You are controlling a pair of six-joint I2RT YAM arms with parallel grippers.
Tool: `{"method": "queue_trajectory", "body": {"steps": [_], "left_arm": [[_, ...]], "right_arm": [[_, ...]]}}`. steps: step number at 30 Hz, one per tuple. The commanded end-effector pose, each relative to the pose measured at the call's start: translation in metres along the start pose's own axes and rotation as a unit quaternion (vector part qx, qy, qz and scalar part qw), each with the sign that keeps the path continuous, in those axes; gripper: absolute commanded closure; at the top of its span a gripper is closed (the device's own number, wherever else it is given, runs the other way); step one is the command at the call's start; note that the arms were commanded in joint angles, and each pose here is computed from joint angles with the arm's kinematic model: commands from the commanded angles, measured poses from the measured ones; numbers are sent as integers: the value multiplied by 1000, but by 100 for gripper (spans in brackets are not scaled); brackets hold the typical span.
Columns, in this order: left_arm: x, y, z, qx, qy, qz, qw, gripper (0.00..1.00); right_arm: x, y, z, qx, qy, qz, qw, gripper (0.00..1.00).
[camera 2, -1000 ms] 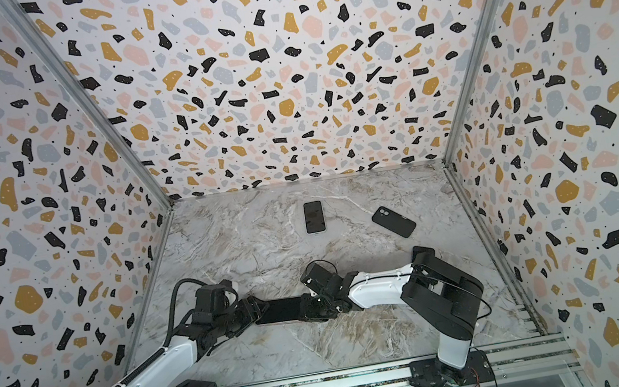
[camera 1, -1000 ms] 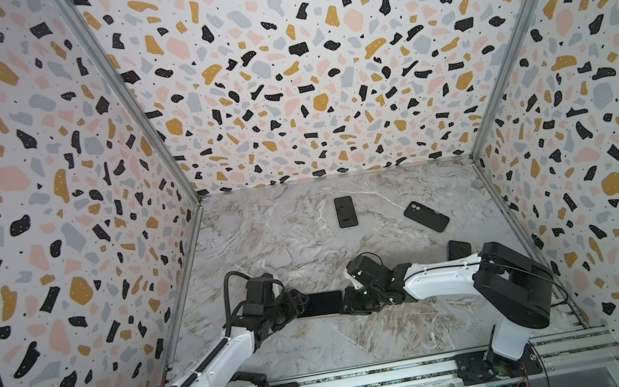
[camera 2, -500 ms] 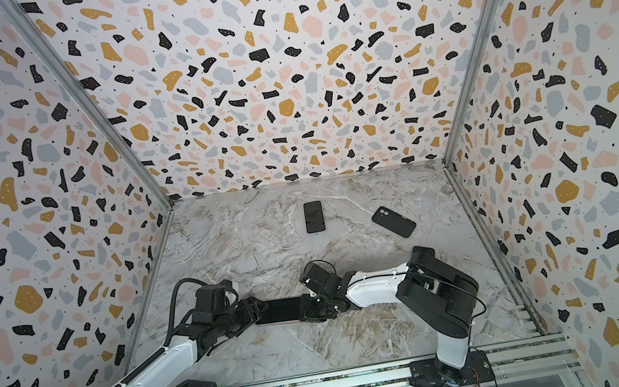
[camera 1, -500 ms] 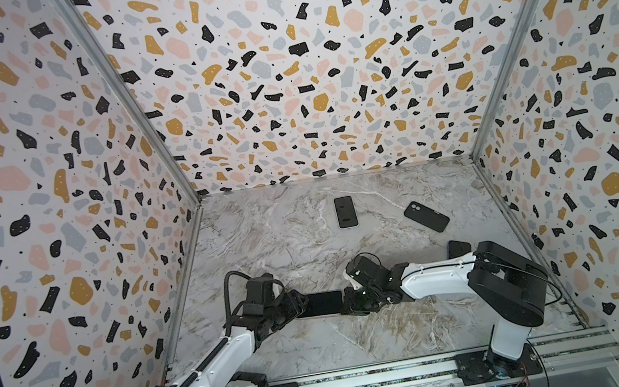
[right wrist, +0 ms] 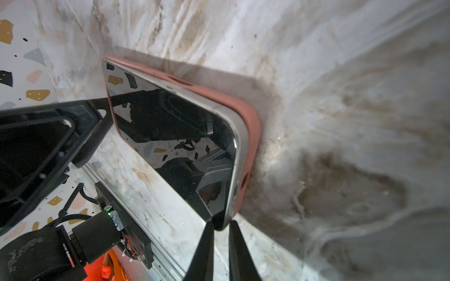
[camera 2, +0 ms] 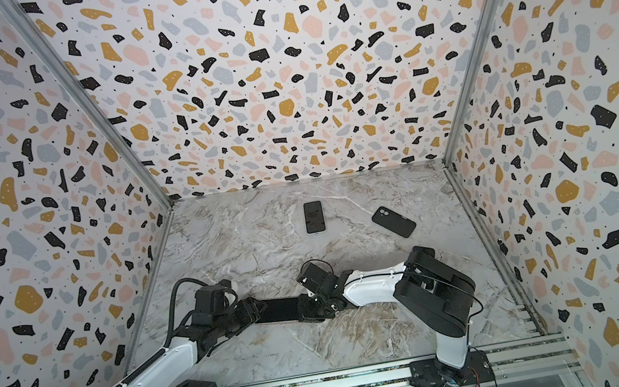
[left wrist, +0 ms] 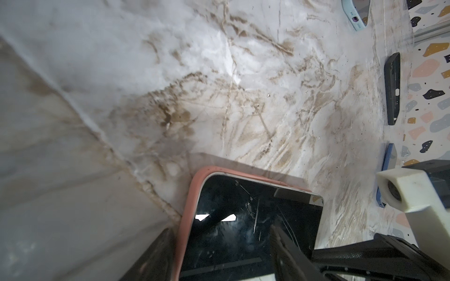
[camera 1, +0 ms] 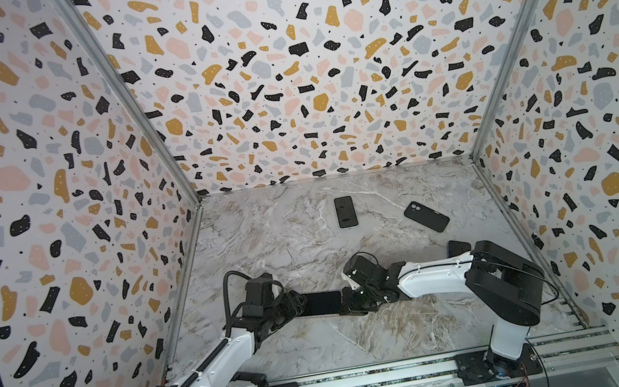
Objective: Put the phone into the phone case
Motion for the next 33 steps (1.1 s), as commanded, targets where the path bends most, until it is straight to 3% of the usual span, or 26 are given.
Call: {"method": "queue_trajectory", "body": {"steps": [1,12,16,23,27,33], "left_arm": [[-4,16,18,22,41,-20,999,36],[-4,17,20,22,40,-19,999,36],[-3,17,17,19,36,-29,999,35],[1,20,12,29,16,-66,997,23],[9,21,11,34,4,-81,996,12],[18,25,19,49,-4,-83,995,8]], "right_arm": [[-7,20,-3,25,-1,-30,999,87],[-8,24,-3,26,0,-35,999,86],[5,17,-1,14,-16,-30,999,79],[42,-5,-3,-15,-66,-19,997,73],[59,-2,-15,32,-114,25,993,70],[68,18,-49,159,-174,79,969,65]]}}
Point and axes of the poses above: each gripper's point midway between its finger pads, its own x axis back along the fingers, its own y axis along the line the jaws close on, z = x × y, the point moved 8 cm from there along x, back along the fingers, and after that the axes turned 7 degrees about x, right-handed, at the moved point
